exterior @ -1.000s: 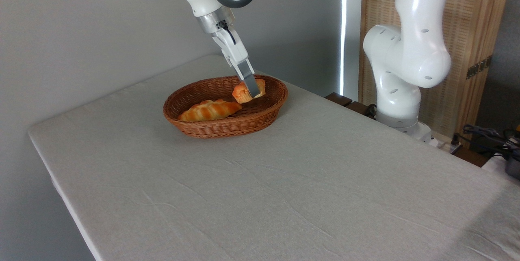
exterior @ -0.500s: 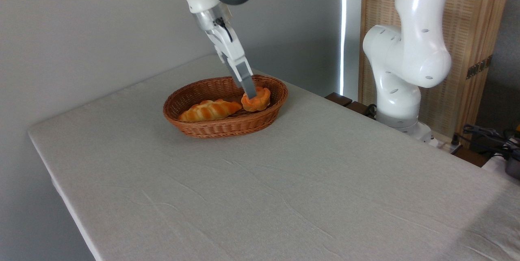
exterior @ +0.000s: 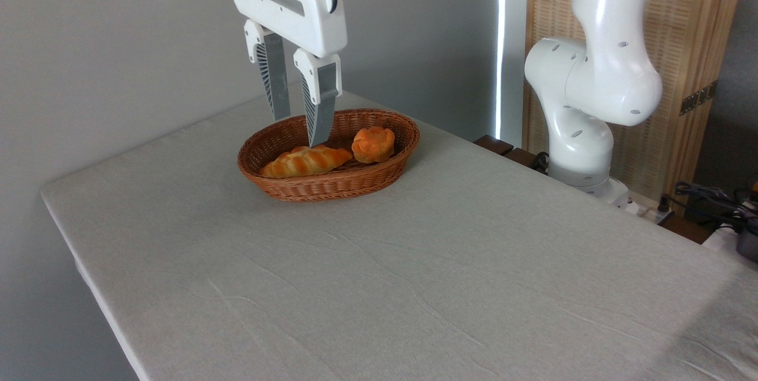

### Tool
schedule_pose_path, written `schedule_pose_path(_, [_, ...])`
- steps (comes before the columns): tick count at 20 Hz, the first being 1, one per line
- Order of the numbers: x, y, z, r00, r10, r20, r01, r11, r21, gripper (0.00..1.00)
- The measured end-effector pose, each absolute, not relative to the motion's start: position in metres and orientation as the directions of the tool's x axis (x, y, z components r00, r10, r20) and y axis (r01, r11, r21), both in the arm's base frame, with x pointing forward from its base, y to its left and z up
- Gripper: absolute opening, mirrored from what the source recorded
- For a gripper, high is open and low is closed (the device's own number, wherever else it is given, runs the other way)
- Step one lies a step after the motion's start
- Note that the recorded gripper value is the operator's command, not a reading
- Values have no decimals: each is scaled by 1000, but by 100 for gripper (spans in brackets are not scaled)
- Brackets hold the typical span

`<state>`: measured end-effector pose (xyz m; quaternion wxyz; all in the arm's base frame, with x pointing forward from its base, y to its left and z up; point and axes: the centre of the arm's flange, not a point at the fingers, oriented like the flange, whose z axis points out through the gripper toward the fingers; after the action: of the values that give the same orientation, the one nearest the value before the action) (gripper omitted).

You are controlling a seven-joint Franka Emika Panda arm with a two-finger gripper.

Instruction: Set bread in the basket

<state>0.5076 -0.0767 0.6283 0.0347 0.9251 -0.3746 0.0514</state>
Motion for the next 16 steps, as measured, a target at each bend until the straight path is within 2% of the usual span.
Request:
schedule_pose_path(5, [536, -37, 634, 765, -634, 113, -640, -768, 32, 100])
schedule_pose_path(8, [538, -40, 635, 763, -641, 87, -646, -762, 48, 100])
schedule_pose_path(16, [546, -48, 634, 749, -661, 53, -662, -749, 28, 100])
